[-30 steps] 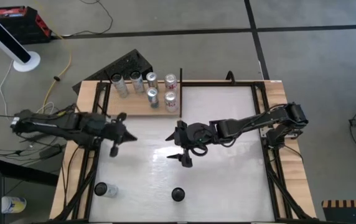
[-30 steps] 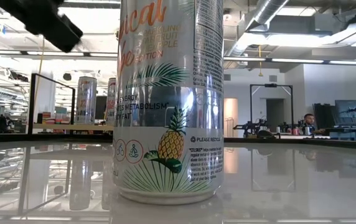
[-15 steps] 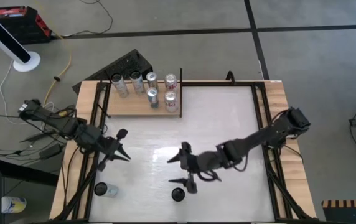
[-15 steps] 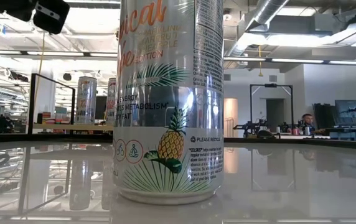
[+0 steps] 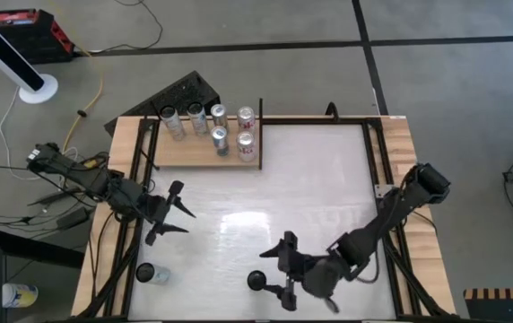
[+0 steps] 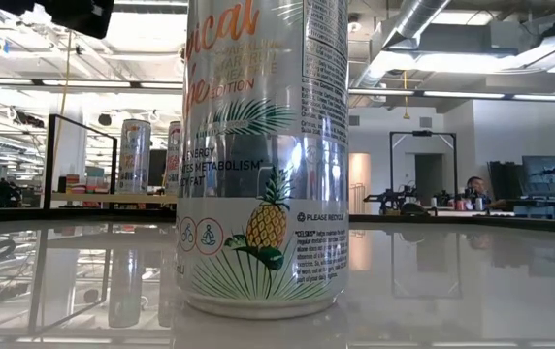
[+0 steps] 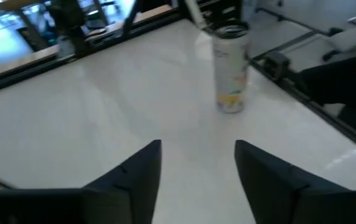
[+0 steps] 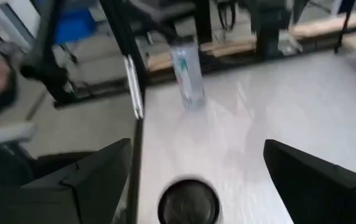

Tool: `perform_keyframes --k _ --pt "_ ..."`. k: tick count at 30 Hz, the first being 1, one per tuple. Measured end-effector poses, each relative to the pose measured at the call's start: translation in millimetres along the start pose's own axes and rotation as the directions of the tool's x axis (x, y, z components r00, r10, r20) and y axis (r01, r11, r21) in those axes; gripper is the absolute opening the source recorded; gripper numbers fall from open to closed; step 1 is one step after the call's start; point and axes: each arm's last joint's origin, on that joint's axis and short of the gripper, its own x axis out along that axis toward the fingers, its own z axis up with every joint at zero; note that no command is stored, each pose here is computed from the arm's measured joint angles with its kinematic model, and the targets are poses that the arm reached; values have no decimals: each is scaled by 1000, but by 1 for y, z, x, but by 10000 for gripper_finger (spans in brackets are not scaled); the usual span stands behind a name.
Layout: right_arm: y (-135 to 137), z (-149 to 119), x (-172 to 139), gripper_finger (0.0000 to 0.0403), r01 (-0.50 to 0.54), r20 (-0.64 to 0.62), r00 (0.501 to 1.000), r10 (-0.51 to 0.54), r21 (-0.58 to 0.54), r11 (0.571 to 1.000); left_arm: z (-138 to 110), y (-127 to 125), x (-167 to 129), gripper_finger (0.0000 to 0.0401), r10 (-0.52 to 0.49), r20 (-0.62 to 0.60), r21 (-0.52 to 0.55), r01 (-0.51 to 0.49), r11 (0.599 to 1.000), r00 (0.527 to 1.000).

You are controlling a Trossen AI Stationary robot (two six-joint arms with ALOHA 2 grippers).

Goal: Place canned beverage on shelf
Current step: Put the yellow soda can on the shelf aligned with the other yellow soda can

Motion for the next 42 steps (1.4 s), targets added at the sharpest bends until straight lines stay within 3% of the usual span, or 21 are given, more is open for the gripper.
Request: perform_keyframes --k 10,20,26,31,37,42 --pt "5 -43 29 399 83 -72 994 -81 19 996 1 4 1 254 137 -9 30 -137 990 991" --pt "16 -67 32 399 112 -81 990 -113 -14 994 4 6 0 259 183 22 50 -184 982 983" --pt "13 -91 53 400 161 -89 983 -164 -32 986 4 7 0 259 221 17 51 -222 974 975" --pt "9 -92 61 397 171 -77 982 -174 -44 984 5 7 0 259 223 23 54 -224 973 975" --pt "8 -87 58 368 179 -70 981 -182 -47 983 5 7 0 259 222 19 61 -223 973 975" --pt "6 -76 53 293 172 -66 983 -172 -13 985 4 7 0 259 229 11 92 -229 969 973"
